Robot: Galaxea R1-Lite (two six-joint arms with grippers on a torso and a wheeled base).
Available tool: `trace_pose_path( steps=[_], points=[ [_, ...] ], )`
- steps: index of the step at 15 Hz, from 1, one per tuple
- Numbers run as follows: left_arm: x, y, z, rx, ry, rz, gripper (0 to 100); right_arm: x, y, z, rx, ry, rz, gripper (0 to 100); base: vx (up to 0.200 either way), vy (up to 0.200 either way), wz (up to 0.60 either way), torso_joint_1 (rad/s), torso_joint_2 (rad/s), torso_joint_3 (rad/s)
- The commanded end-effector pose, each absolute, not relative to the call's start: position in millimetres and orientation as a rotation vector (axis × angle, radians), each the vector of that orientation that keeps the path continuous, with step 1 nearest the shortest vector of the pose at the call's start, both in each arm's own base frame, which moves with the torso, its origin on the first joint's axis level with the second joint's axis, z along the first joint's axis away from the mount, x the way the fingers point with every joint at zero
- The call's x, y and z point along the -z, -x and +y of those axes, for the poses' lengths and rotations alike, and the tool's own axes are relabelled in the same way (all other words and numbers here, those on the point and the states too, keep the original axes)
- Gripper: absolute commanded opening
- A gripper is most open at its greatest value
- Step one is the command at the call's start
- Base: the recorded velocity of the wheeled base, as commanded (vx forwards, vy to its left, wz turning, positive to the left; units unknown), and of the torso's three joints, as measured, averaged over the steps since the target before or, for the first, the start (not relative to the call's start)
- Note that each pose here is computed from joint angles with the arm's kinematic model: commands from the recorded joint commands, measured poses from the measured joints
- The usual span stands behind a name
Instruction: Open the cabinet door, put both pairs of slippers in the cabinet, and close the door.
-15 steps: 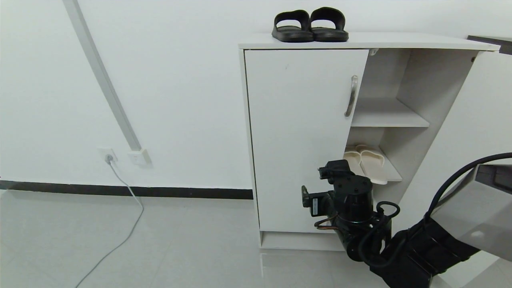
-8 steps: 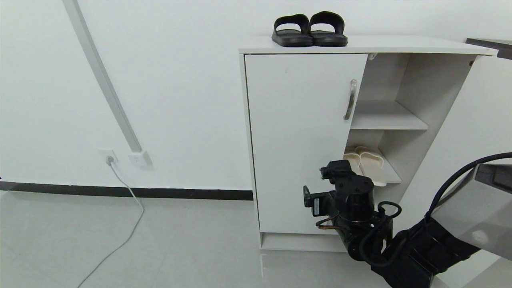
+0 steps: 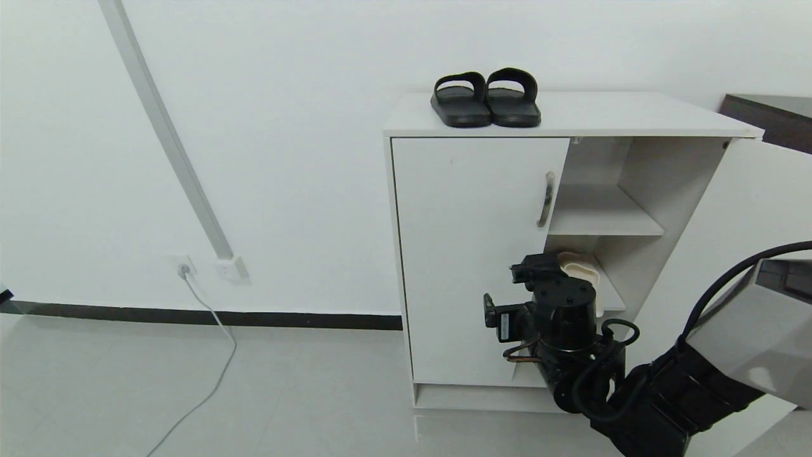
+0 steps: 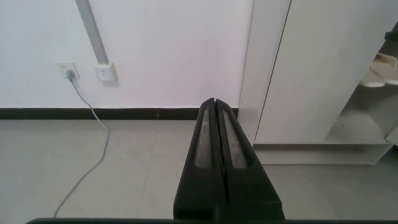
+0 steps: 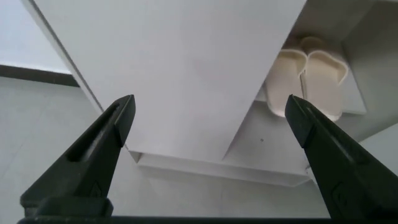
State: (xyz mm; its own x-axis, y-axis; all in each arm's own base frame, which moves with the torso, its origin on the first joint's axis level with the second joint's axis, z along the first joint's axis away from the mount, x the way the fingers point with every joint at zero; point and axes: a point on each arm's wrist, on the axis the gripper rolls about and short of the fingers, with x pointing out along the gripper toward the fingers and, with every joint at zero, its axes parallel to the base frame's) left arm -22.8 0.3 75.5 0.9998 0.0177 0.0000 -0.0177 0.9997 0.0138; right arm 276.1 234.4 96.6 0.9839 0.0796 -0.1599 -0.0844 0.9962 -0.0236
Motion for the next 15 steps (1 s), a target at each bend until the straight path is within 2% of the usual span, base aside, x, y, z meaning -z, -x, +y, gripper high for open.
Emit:
trace_pose_path(
  steps=[1,15],
  points=[
    [-75.5,22.8,0.3,-0.017,-0.014,0.0,0,-97.1,-275.4,235.0,-0.085,0.03,0.158,100,0.0,0.0,0.0,0.115,-0.46,-0.33],
    [-75.5,22.8,0.2,-0.014,-0.023,0.0,0,-96.1,-268.4,236.7,-0.1,0.038,0.166,100,0.0,0.0,0.0,0.175,-0.49,-0.315]
  ],
)
